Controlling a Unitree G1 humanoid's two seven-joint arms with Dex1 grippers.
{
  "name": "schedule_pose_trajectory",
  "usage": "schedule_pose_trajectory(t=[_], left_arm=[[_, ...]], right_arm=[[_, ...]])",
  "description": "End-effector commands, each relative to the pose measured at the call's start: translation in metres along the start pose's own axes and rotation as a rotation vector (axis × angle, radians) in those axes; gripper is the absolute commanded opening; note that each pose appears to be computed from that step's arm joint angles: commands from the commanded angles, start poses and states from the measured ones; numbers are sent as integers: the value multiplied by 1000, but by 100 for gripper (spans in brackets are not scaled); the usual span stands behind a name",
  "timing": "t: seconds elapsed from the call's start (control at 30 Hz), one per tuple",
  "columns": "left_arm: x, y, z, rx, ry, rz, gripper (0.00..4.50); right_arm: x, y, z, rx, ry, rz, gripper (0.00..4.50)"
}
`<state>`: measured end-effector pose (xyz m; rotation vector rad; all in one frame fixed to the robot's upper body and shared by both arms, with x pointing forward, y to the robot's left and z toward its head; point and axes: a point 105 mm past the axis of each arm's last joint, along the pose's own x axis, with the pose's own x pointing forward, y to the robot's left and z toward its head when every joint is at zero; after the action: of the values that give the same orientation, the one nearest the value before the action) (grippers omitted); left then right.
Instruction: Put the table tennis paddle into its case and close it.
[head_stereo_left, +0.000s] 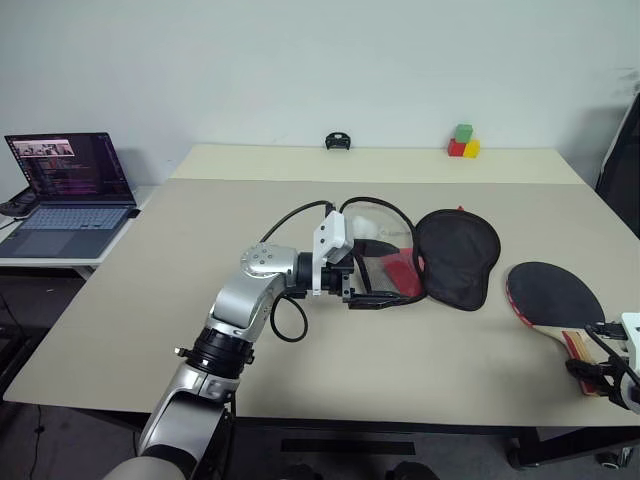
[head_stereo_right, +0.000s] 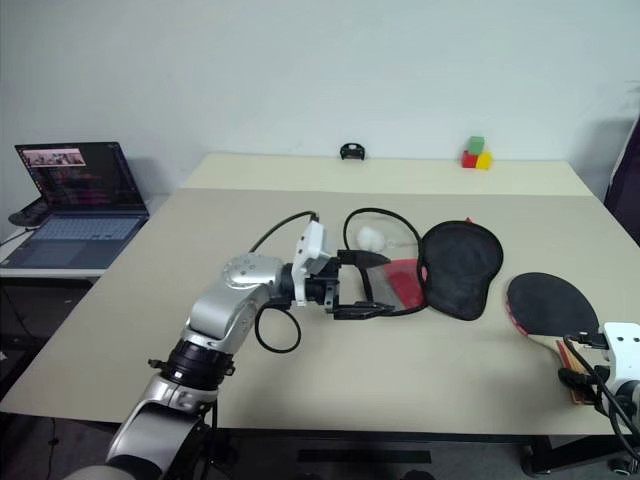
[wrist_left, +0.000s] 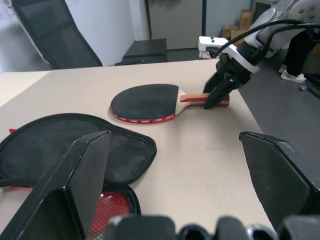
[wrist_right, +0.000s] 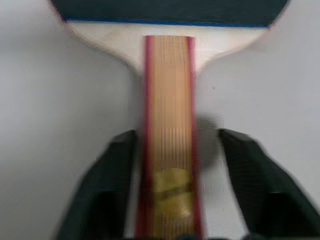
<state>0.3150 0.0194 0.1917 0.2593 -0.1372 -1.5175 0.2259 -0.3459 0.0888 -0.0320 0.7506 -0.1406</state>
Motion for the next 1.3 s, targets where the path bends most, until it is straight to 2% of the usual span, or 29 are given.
schedule_pose_trajectory(t=[0.03, 0.33, 0.63, 0.73, 0.9, 1.13, 1.3], left_arm=[[0, -4, 12, 46, -21, -11, 450], [-2, -2, 11, 47, -17, 7, 450], [-5, -1, 9, 45, -7, 25, 450], [-9, 1, 8, 45, 2, 39, 450], [-20, 6, 3, 43, 28, 80, 450], [-35, 11, -2, 31, 54, 140, 450], [-55, 19, -6, 18, 82, 213, 450]], right_arm=[[3, 0, 11, 0, -43, -3, 328], [18, 1, 23, 13, -77, 6, 328], [29, 0, 11, -6, -33, -6, 328], [31, -1, 9, -16, -25, -18, 272], [34, 1, 9, -20, -28, -34, 119], [33, 0, 14, 16, -59, -58, 109], [19, -3, 54, 77, -181, -65, 109]])
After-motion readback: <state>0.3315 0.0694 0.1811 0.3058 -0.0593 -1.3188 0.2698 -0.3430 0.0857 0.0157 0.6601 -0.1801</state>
